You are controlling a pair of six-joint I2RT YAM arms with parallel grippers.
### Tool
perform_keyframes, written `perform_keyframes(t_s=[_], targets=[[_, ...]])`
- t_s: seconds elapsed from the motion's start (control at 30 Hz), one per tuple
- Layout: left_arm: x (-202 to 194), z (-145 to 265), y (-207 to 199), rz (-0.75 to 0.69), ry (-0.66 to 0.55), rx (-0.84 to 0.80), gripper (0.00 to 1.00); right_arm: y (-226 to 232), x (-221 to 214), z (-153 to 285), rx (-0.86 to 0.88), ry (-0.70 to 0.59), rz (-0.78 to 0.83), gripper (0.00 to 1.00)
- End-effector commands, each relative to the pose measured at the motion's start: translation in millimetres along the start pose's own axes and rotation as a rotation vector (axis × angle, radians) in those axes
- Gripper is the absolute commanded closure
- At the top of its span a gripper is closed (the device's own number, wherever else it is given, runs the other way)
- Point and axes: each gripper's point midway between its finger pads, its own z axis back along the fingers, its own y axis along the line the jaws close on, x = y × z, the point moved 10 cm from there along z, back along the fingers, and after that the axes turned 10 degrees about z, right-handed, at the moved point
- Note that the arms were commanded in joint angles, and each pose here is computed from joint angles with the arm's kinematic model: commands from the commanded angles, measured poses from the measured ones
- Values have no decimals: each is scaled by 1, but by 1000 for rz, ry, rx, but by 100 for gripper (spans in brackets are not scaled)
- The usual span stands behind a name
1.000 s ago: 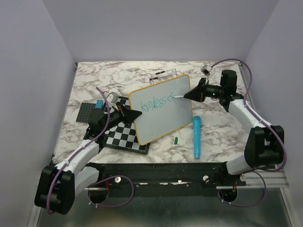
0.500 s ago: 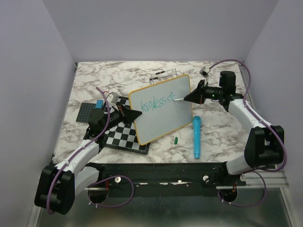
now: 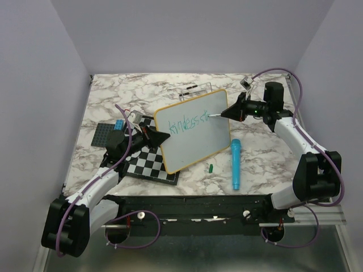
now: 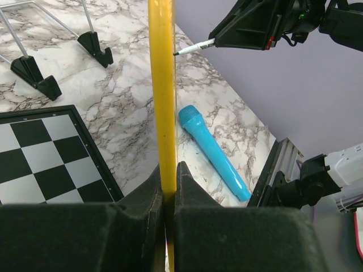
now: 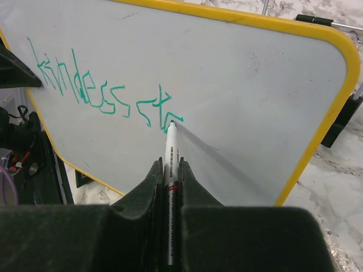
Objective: Write a sentence on the whiteboard
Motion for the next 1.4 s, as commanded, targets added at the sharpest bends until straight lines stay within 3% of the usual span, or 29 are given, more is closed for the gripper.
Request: perform_keyframes(t_s=[0.0, 1.37], targets=[[11, -3, -13, -93, -18, -83, 100, -5, 16, 3, -66, -30, 57, 99], [12, -2, -14, -97, -21, -84, 100, 1, -8, 12, -28, 25, 14, 99]])
